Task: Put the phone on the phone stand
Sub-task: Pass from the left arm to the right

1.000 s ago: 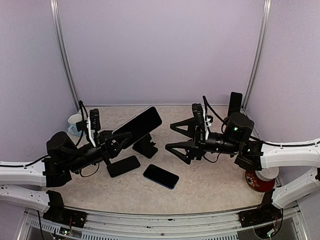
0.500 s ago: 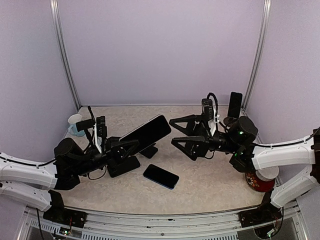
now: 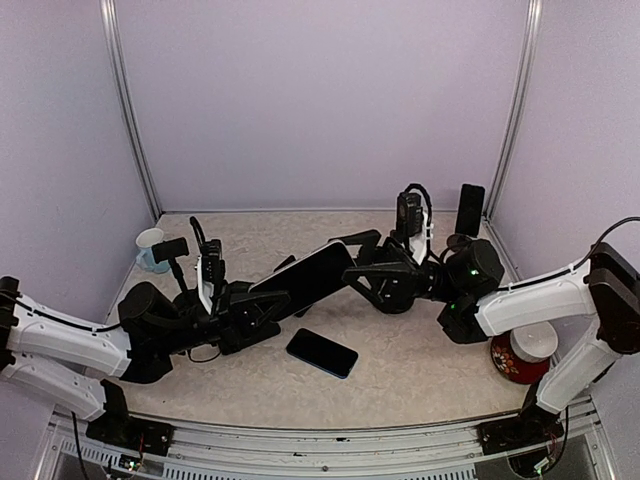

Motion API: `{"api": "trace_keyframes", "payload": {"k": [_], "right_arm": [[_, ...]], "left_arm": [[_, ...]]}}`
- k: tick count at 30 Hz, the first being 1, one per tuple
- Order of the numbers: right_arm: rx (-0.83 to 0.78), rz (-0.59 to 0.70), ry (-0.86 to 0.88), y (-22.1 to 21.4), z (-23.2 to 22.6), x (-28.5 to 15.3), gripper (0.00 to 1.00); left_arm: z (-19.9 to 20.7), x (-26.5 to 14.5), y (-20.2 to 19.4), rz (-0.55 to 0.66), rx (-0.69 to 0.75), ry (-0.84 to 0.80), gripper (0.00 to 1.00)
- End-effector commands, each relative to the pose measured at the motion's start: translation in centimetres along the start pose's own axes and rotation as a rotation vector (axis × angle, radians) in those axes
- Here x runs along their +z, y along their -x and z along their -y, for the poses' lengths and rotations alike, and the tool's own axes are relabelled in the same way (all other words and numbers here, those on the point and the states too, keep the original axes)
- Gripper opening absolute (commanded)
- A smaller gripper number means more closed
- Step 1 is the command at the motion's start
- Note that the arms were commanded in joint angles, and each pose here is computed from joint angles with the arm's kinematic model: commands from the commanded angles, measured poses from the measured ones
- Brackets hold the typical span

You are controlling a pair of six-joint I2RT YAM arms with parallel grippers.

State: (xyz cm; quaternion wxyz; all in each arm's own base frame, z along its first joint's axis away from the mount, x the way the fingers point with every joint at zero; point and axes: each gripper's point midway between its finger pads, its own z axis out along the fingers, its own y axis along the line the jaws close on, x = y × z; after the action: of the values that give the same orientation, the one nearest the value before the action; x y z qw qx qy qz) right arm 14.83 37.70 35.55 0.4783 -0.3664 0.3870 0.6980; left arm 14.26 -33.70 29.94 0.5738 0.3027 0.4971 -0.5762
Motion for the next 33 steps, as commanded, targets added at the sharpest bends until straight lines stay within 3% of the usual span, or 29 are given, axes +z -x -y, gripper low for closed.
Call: {"api": "trace_keyframes", "payload": {"k": [1,21,27,33], "right_arm": [[-0.048,0.063,0.043,1.8,-0.8,0.3,0.78],[-0.014,0.068,0.081,1.3,-0.6,0.6,0.62],[-0.013,0.075,0.095,1.4,-0.8,0.6,0.50],[-0.013,0.084,0.090,1.5,-0.7,0.7,0.22]], "left_arm": [[0.9,0.7,3.2,0.127,0.012,-0.027,0.00],[0.0,1.9,1.9,0.117,0.013,0.032,0.00],[-0.5,1.9,1.8,0.120,0.010,0.062,0.00],[-0.6,2.2,1.3,0.109,0.006,0.068,0.00]]}}
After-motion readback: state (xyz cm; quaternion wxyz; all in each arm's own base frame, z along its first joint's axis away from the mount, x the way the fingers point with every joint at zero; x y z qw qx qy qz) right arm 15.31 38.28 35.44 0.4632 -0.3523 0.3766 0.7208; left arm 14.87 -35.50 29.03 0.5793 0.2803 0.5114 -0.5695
